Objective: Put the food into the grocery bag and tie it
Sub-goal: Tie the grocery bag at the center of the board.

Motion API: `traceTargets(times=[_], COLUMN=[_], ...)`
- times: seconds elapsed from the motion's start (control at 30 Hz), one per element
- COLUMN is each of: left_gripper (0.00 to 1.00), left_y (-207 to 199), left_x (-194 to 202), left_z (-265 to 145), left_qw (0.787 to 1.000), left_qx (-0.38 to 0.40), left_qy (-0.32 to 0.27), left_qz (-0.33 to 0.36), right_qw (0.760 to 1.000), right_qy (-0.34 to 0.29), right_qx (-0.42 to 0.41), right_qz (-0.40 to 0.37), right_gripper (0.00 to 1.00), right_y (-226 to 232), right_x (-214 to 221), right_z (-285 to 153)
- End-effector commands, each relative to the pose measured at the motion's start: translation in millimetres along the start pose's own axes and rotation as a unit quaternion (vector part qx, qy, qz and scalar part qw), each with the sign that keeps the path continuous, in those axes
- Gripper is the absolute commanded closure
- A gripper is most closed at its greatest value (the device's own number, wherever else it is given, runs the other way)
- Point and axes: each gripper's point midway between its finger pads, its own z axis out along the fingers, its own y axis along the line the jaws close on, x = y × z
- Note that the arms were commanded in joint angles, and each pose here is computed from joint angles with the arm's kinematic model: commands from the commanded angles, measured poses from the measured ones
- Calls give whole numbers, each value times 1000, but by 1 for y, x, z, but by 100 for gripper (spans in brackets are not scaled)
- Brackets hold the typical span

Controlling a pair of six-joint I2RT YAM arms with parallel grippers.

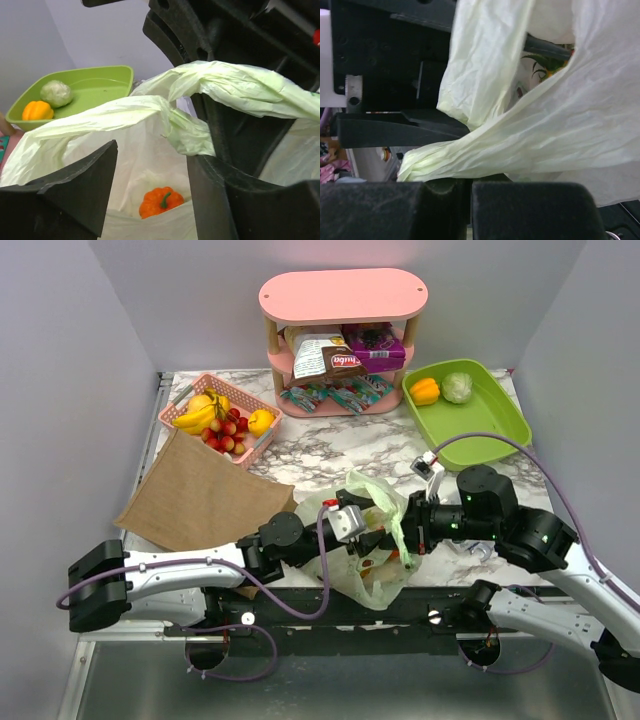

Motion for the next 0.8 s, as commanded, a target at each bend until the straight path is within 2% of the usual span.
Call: traceTargets(times=[0.0, 0.23, 0.4, 0.6, 0.77], left_gripper=[38, 36, 37, 41, 43], left_y=[-7, 4, 1, -11, -13], left_x=[-39, -41, -36, -33, -28], left_z=[13, -7, -20, -11, 0], left_qw=[996, 994, 991, 987, 986], left_qx=[44, 68, 102, 138, 148], left_qy=[-68, -61, -53, -76, -71], left_qz=[23, 63, 64, 44, 41], right_qw=[998, 999, 997, 994, 994], right_qy=[6, 14, 46, 86, 75], right_qx=[-59, -36, -60, -62, -76], right_qz=[-21, -33, -33, -26, -33], right_gripper=[99, 99, 99, 99, 99], right_y=[26, 22, 26, 22, 32], right_x=[-3, 3, 16, 28, 21], right_z=[-8, -25, -24, -15, -22])
